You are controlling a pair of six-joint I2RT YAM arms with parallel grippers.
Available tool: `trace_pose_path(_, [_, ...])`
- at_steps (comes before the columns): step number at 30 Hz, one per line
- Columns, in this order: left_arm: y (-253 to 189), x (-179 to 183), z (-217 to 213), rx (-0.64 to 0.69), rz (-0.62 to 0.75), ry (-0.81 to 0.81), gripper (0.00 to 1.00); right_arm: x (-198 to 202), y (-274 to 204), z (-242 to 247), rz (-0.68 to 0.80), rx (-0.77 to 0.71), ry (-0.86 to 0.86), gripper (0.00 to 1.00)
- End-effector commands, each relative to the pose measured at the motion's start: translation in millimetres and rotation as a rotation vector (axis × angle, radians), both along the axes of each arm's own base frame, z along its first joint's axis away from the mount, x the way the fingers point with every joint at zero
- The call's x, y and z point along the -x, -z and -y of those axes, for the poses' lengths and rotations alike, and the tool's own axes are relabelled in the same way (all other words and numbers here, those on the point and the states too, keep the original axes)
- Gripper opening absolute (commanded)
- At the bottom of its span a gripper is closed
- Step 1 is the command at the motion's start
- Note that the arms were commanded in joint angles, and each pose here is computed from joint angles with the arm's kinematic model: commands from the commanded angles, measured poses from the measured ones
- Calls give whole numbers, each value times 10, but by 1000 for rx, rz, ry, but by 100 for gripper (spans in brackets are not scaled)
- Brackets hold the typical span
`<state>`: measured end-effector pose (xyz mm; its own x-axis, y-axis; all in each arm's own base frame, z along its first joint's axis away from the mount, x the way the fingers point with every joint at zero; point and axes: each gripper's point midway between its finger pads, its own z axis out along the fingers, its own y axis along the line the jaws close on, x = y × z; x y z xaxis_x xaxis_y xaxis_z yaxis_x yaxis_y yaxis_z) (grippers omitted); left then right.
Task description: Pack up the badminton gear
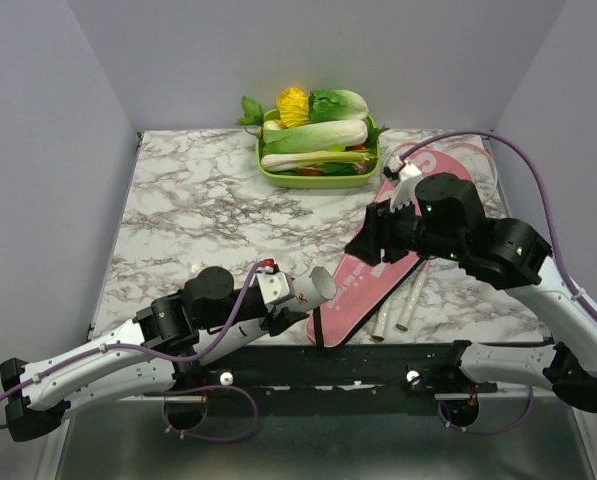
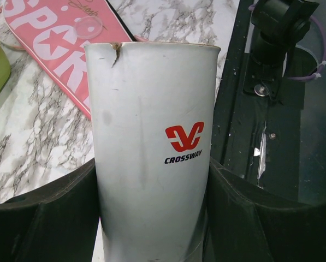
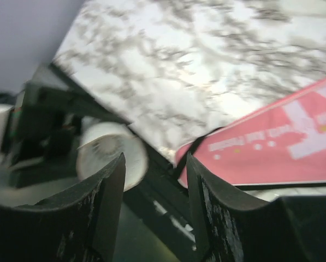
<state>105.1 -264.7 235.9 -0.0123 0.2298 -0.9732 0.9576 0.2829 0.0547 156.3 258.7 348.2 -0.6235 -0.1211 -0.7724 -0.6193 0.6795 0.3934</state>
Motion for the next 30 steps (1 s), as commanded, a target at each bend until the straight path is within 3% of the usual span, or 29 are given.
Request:
trace_pose_path(1, [-67,-6,0,32,-45,-31,0,-553,448,578,9,199,291,57])
trace_pose_path(7, [-71,-9,-6,34,-48,-36,0,-1312,1021,1133,-45,269,591,57])
trace_pose_path(11, [-92,-17,-20,42,-44,-44,0,-1701,1497,1486,-94,397,742,56])
trace_pose_path(20, [-92,-24,-27,42,-46,-51,0,-2326,2047,1844,-211,484,841,54])
trace_pose_path(30, [-60,-32,-16,29,-45,-50,0,-2519,2520,2024,-294,579,840,53])
